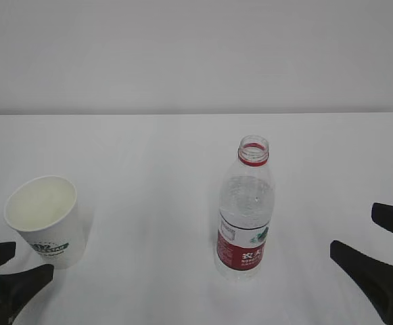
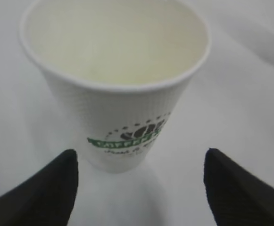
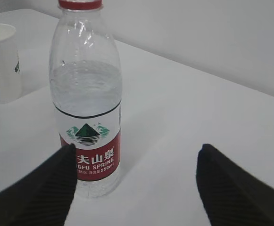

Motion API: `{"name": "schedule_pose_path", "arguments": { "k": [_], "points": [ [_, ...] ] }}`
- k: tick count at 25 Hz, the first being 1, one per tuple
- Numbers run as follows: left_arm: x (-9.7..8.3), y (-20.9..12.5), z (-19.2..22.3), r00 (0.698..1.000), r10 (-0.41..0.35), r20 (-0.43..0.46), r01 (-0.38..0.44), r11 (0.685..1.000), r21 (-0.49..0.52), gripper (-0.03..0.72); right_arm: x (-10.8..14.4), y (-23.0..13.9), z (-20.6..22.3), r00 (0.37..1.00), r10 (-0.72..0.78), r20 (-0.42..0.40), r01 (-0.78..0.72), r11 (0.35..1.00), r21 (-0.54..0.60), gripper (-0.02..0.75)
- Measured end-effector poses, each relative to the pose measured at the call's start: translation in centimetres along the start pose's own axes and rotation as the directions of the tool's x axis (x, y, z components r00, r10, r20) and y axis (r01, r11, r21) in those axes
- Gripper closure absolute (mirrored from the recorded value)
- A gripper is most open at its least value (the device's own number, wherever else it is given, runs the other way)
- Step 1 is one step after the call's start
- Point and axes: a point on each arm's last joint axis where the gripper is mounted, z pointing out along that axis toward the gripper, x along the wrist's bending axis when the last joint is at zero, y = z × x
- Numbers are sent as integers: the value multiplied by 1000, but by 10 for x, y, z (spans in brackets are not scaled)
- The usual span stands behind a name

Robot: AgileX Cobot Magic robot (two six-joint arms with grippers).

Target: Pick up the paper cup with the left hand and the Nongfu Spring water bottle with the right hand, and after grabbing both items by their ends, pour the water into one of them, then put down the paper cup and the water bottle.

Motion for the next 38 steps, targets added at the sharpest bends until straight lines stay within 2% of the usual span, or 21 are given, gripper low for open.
{"name": "schedule_pose_path", "arguments": {
  "k": [6,20,28,38],
  "points": [
    [2,-11,4,1000,8,0,-7,998,62,77,0,0,0,1000,0,0,0,1000,0,146],
    [9,0,16,999,37,-11,-37,999,8,77,0,0,0,1000,0,0,0,1000,0,146],
    [13,-3,27,999,32,1,-32,999,25,76,0,0,0,1000,0,-1,0,1000,-5,146],
    [17,6,37,998,61,12,-61,998,-16,76,0,1,0,1000,0,-1,0,1000,-6,146]
  ]
}}
